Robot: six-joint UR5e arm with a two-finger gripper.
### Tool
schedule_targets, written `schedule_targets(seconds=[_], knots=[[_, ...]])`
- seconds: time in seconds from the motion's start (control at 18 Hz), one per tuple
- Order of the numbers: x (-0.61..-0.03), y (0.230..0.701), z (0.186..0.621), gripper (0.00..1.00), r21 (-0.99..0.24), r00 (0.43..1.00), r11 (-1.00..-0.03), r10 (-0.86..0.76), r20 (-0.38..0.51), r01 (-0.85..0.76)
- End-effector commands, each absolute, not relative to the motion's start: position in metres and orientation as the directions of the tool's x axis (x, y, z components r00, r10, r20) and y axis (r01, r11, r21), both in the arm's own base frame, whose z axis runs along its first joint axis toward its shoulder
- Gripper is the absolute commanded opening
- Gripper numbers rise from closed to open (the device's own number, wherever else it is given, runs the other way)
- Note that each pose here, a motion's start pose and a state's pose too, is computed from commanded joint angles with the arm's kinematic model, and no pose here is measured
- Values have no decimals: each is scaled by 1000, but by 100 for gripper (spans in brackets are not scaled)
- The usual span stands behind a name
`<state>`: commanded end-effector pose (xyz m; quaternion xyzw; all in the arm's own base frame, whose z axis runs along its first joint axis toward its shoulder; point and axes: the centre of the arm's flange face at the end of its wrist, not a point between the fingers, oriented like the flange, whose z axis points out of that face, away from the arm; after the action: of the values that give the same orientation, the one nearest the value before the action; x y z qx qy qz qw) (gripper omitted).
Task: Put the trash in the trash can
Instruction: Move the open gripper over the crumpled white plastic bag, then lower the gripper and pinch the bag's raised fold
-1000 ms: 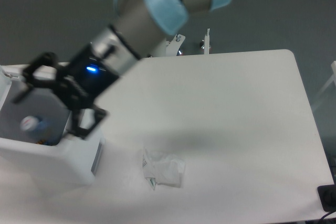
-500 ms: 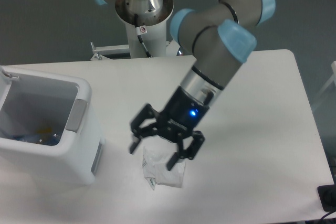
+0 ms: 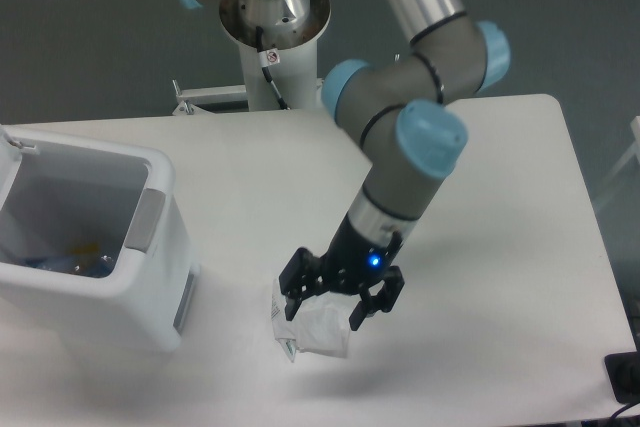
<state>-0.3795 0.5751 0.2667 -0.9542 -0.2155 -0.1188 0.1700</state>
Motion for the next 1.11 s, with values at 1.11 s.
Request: schedule_targets(seconds=[1.11], knots=[[-356,569,227,90,-144,893,-885,419,166,443]])
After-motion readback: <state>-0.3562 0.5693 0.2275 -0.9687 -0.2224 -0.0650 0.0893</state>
